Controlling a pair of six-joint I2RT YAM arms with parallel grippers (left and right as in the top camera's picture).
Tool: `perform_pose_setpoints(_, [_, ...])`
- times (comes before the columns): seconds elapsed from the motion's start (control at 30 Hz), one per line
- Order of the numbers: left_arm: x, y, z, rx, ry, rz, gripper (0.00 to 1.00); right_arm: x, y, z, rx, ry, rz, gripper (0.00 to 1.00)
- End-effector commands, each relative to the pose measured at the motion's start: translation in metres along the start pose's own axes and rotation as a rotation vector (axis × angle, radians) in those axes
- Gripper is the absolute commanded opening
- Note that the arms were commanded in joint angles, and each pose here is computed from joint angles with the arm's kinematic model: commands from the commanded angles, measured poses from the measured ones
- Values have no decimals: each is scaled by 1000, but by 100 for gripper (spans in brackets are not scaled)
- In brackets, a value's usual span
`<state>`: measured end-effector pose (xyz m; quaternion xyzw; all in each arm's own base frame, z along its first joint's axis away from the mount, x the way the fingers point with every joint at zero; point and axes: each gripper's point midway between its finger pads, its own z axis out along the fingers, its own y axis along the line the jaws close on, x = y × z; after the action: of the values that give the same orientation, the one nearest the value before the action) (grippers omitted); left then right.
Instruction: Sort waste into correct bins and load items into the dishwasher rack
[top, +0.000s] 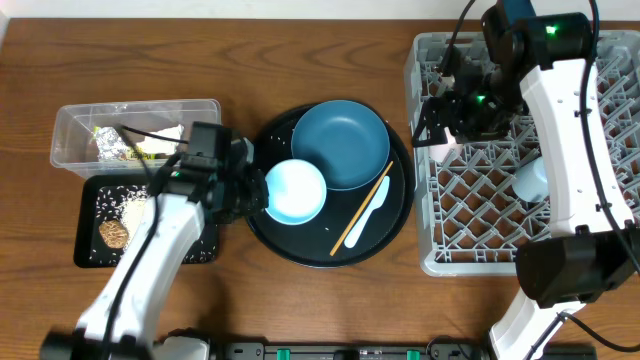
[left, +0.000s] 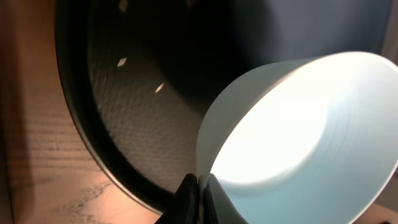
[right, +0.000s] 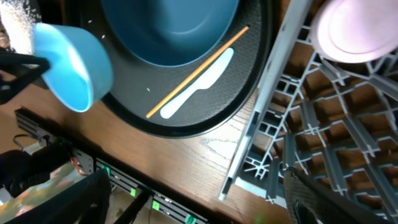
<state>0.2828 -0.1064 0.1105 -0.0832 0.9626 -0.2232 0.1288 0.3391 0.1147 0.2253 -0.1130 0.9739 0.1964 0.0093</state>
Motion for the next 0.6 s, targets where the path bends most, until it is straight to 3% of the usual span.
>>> perform_pose_setpoints(0.0, [-10, -19, -23, 59, -76, 2, 6, 2, 20, -2, -41, -10, -38, 81])
perform_pose_setpoints(0.57, [-7, -108, -23, 256, -156, 101, 6, -5, 62, 24, 74, -26, -134, 78])
